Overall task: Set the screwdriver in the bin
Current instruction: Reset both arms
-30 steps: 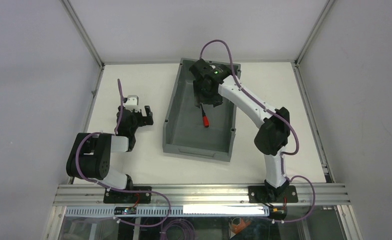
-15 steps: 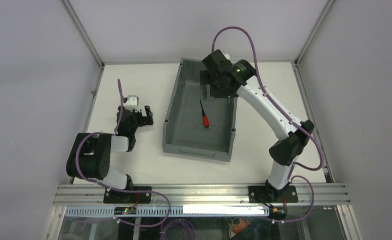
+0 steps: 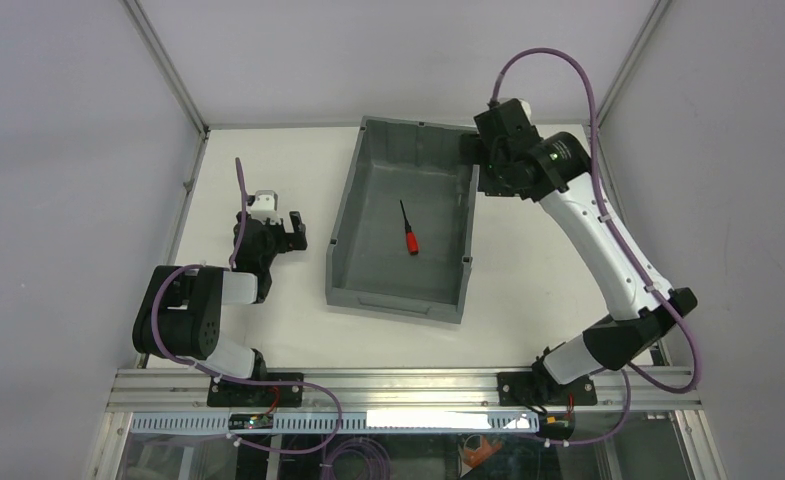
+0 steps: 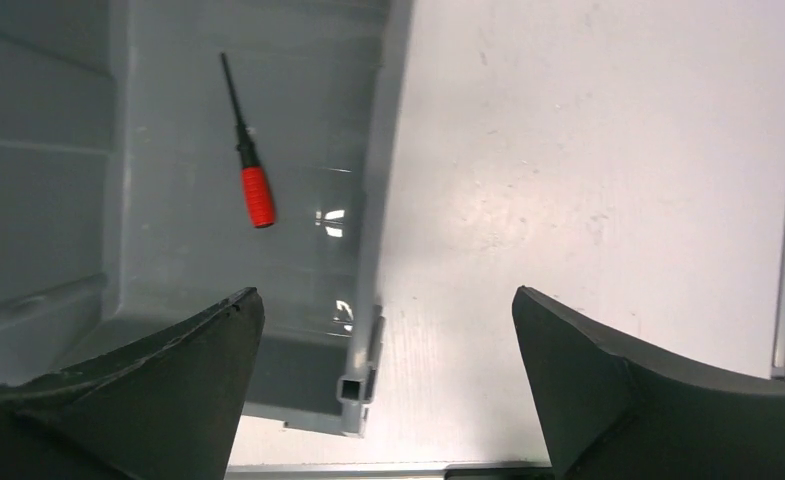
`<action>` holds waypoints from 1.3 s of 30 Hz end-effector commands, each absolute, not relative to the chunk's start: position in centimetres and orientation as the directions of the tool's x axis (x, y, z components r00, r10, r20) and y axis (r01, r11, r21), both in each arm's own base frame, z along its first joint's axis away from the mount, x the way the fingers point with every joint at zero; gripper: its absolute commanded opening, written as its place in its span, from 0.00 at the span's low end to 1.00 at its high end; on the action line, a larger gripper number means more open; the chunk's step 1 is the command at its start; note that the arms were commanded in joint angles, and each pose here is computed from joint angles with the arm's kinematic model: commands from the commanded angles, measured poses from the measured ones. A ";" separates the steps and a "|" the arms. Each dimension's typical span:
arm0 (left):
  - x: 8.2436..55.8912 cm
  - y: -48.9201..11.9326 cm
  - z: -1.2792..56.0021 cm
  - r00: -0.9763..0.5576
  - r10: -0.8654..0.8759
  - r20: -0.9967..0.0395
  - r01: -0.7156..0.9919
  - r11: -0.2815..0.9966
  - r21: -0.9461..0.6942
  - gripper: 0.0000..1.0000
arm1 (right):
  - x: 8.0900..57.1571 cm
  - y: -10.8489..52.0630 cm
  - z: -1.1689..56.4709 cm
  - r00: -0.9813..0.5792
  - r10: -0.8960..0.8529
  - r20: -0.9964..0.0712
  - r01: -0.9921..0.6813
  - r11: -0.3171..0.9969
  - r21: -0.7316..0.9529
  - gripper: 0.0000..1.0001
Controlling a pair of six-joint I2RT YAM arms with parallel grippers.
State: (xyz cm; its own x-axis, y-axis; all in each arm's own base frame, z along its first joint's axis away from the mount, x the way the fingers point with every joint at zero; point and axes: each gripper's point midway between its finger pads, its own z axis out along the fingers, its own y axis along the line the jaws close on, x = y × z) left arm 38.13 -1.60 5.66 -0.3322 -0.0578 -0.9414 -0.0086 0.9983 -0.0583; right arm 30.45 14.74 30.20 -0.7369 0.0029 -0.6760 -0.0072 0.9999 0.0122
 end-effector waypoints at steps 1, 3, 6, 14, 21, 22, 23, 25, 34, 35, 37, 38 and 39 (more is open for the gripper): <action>39.4 -1.7 7.8 -0.255 -0.040 -0.966 0.014 0.999 -0.045 0.99 | 30.6 11.9 31.2 -0.682 0.017 -0.731 0.027 1.000 -0.001 0.99; 39.4 -1.7 7.9 -0.254 -0.040 -0.966 0.013 0.999 -0.044 0.99 | 30.6 10.8 30.8 -0.674 0.029 -0.738 0.047 0.999 -0.003 0.99; 39.4 -1.7 7.8 -0.255 -0.040 -0.966 0.014 0.999 -0.045 0.99 | 30.4 9.4 30.0 -0.666 0.047 -0.744 0.076 0.997 -0.005 0.99; 39.4 -1.6 7.9 -0.254 -0.040 -0.966 0.013 0.999 -0.045 0.99 | 29.1 6.4 26.0 -0.671 0.093 -0.736 0.146 0.989 -0.008 0.99; 39.4 -1.6 7.8 -0.255 -0.040 -0.966 0.012 0.999 -0.044 0.99 | 28.0 4.6 22.6 -0.668 0.139 -0.731 0.211 0.978 -0.006 0.99; 39.4 -1.7 7.8 -0.255 -0.040 -0.966 0.013 0.999 -0.045 0.99 | 27.7 4.4 22.0 -0.671 0.145 -0.727 0.218 0.976 -0.006 0.99; 39.4 -1.7 7.9 -0.255 -0.040 -0.966 0.013 0.999 -0.045 0.99 | 27.5 4.3 21.6 -0.670 0.153 -0.726 0.222 0.975 0.001 0.99; 39.4 -1.6 7.8 -0.255 -0.040 -0.966 0.013 0.999 -0.044 0.99 | 27.3 4.3 21.0 -0.662 0.169 -0.731 0.224 0.974 0.022 0.99; 39.4 -1.7 7.8 -0.255 -0.040 -0.966 0.013 0.999 -0.044 0.99 | 26.4 4.8 17.5 -0.644 0.229 -0.730 0.236 0.967 0.096 0.99; 39.4 -1.7 7.9 -0.255 -0.040 -0.966 0.013 0.999 -0.044 0.99 | 26.2 4.8 16.8 -0.648 0.234 -0.725 0.238 0.966 0.100 0.99; 39.4 -1.6 7.8 -0.255 -0.040 -0.966 0.013 0.999 -0.044 0.99 | 25.9 4.8 15.8 -0.653 0.243 -0.717 0.245 0.964 0.103 0.99; 39.4 -1.6 7.8 -0.255 -0.040 -0.966 0.012 0.999 -0.044 0.99 | 25.9 4.8 15.4 -0.654 0.247 -0.715 0.249 0.963 0.105 0.99; 39.4 -1.7 7.9 -0.254 -0.040 -0.966 0.013 0.999 -0.044 0.99 | 25.7 4.7 15.0 -0.656 0.252 -0.712 0.252 0.962 0.107 0.99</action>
